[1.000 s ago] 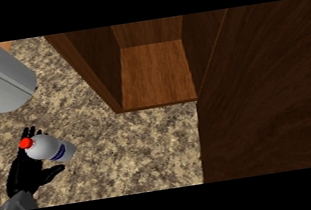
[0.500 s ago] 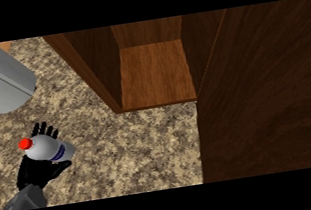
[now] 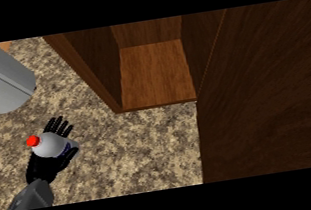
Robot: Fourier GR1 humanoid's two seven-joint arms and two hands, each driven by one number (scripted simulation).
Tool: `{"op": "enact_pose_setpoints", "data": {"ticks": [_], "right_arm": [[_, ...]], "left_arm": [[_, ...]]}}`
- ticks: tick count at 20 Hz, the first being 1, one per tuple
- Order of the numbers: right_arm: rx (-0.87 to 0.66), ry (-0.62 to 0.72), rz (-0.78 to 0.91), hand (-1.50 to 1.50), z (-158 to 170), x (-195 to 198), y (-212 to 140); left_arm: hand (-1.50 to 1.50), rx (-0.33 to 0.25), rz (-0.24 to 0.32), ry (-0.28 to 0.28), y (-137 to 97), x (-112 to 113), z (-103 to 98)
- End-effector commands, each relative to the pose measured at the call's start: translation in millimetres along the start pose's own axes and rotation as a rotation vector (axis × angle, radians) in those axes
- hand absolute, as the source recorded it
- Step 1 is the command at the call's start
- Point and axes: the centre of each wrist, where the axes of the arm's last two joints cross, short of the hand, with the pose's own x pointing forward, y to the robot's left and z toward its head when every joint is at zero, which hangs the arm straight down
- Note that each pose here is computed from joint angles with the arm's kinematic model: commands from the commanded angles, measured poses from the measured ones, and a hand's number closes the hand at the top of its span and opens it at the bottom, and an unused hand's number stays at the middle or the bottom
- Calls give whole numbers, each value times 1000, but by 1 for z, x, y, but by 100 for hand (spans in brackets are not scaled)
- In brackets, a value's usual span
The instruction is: Pick up the bottled water, place it into the cabinet and close the cabinet
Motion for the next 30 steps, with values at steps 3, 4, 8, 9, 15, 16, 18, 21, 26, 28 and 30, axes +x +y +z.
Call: {"op": "enact_pose_setpoints", "data": {"ticks": [3,4,8,9,15,16,18,21,26,28,30], "right_arm": [[-4,1,-7,-150,-6,-8,7],[6,16,-24,-150,6,-8,10],[7,-8,-4,-150,-12,-3,1],[-15,-17,3,-150,-5,-11,1],[-5,17,-12,-150,2,-8,9],[-12,4,12,-150,3,-13,-10],[-4,16,13,-150,2,1,4],[-33,10,17,-150,1,-13,-1],[-15,-6,23,-150,12,-2,-4],[-9,3,10,-150,1,-18,-15],[-14,25,9,-150,21,-10,-12]], "left_arm": [[150,-99,42,-50,-10,-17,5],[150,-88,52,-62,-19,2,-20],[150,-84,49,-64,-18,3,-20],[150,-99,51,-72,-2,-13,11],[150,-63,44,-143,-19,-8,-11],[150,-60,74,-138,-15,-30,14],[150,-64,47,-119,-6,-20,14],[150,-88,64,-131,-29,-30,6],[150,-76,121,-146,-34,-32,6],[150,-102,126,-116,-36,-21,-6],[150,-100,132,-113,-36,-30,14]]}}
